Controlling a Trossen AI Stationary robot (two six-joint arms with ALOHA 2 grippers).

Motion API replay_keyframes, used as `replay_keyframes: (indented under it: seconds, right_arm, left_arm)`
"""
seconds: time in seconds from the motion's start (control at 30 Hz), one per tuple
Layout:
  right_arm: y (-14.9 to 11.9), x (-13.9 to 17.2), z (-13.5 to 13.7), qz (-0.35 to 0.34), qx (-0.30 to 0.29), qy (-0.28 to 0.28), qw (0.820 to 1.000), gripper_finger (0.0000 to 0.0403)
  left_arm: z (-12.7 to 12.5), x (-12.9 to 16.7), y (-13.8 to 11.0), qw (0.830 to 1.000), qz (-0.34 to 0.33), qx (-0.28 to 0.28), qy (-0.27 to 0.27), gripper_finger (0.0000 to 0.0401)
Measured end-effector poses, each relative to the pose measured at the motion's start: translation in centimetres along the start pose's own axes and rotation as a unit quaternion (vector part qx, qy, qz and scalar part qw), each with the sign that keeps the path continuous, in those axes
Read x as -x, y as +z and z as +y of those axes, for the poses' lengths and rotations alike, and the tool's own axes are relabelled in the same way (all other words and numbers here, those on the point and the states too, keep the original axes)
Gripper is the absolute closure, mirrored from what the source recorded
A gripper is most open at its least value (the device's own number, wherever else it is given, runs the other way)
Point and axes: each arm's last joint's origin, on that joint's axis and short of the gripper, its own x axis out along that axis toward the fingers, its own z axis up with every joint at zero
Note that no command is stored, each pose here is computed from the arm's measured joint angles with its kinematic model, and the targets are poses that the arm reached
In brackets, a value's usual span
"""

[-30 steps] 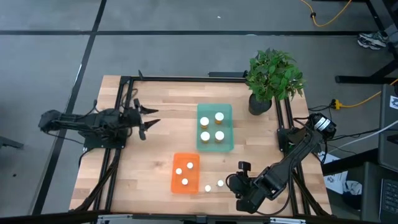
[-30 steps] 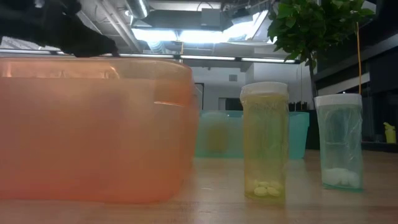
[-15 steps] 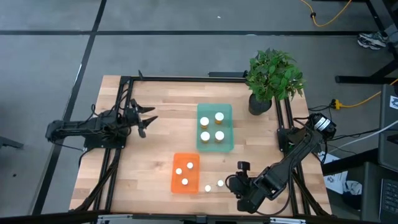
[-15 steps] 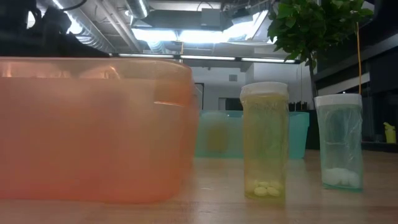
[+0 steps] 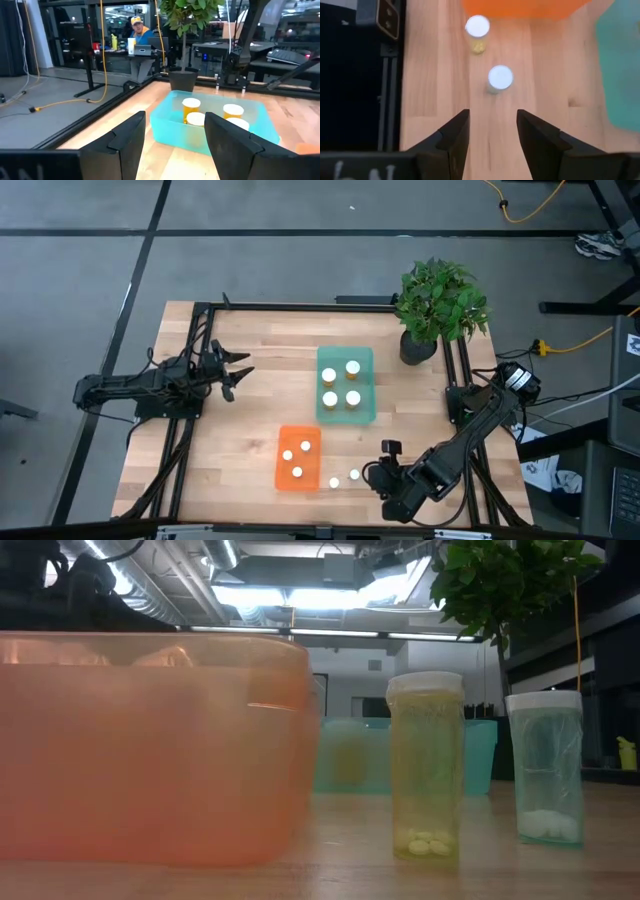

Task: Pick and place medicine bottles into bin by pill shape (circle, oval)
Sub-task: Put the small blue pill bottle into the orange bin

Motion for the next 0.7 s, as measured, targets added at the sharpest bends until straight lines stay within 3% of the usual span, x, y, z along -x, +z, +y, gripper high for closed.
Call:
replay_keyframes:
  seconds: [0.2, 0.5, 0.7]
  right_arm:
    - [0.1, 0.0, -0.1, -0.001, -0.024, 0.0, 1.0, 0.0225]
    - [0.1, -0.2, -0.3, 0.003, -0.029, -0.006, 1.0, 0.0137]
    - [-1.0, -1.5, -0.7, 0.016, -0.049, -0.025, 0.998, 0.0128]
  left_arm:
    - [0.0, 0.0, 0.0, 0.999, 0.0, 0.036, 0.0, 0.0206]
    - [0.0, 0.0, 0.0, 0.999, 0.0, 0.037, 0.0, 0.0206]
    - [0.0, 0.0, 0.0, 0.999, 0.0, 0.037, 0.0, 0.0206]
